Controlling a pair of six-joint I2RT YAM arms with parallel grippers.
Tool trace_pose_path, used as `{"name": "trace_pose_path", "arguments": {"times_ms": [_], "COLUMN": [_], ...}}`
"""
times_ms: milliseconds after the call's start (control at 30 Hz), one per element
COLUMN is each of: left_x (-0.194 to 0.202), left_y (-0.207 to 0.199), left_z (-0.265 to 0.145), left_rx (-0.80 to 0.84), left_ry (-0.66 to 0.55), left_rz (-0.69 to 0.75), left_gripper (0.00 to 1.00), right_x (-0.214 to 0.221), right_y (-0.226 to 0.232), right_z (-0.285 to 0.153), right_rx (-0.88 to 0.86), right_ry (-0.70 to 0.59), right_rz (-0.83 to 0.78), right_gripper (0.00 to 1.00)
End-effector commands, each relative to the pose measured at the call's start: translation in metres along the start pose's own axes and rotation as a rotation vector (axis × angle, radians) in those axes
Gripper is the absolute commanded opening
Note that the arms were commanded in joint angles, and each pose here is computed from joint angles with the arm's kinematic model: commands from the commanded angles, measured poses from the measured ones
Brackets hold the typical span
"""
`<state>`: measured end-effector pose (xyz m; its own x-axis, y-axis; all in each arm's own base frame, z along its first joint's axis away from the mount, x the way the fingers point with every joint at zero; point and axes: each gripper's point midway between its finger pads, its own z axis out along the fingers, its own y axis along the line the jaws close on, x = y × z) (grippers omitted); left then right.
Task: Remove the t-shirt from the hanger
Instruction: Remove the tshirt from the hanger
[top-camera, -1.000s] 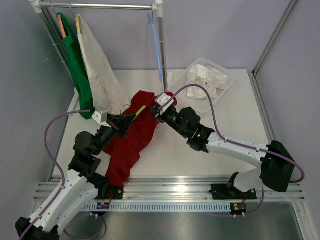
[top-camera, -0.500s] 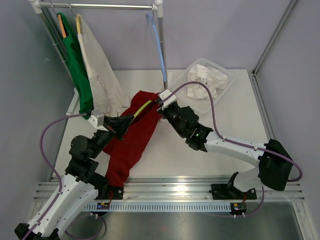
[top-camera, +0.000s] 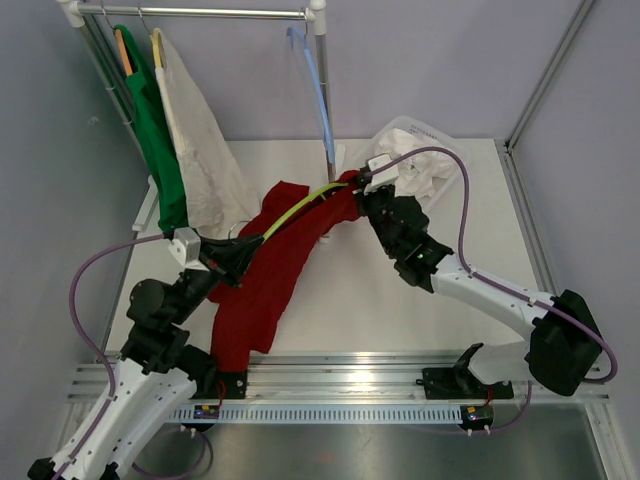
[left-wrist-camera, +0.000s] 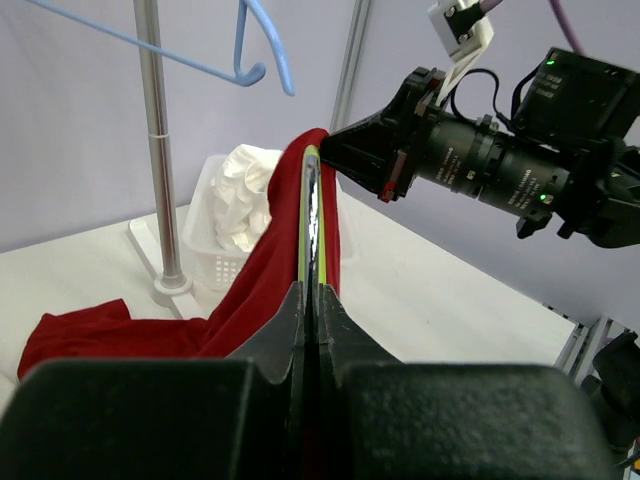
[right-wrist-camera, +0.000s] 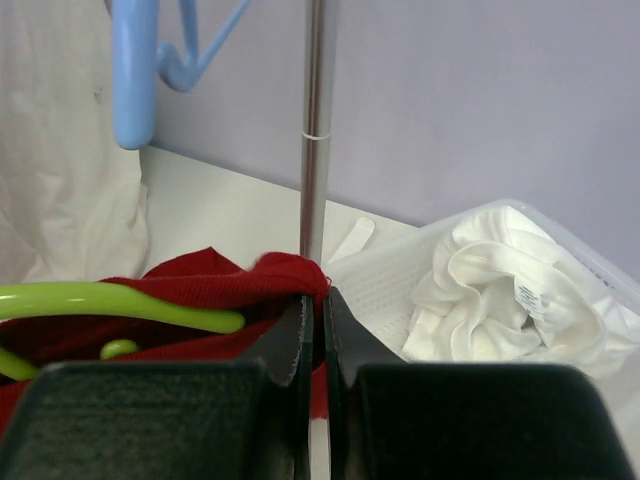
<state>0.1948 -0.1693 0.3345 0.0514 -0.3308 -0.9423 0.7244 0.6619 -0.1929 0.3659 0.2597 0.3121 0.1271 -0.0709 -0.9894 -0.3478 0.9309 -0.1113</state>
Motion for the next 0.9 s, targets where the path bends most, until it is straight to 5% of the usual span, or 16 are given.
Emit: {"name": "trace_pose_path", "arguments": {"times_ms": [0,200,633,867], "left_x": [-0.043,-0.037,-0.093,-0.107], "left_y": [-0.011,-0.009,-0.032,-0.033], "left_z": [-0.003,0.007,-0.026,-0.026], "left_rx": [0.012,0.019,0.054,0.048], "left_ry": [-0.103,-0.073,-0.264,-0.304], "left_rz": [0.029,0.018,0.023,-0.022], "left_gripper": [0.00,0.00,0.00,0.00], "right_x": [-0.017,-0.017,-0.005,-0.007], "right_y": [-0.036,-0.019,-0.027,0.013], "right_z": [-0.007,-0.007,-0.004,-0.023], "right_rx": [0.117,0.018,0.002,-0.252], "right_ry": [-0.041,-0.018,-0.007,-0.097], "right_rz": [0.062,0.069,0.046,0.019], "right_gripper": [0.00,0.00,0.00,0.00]}}
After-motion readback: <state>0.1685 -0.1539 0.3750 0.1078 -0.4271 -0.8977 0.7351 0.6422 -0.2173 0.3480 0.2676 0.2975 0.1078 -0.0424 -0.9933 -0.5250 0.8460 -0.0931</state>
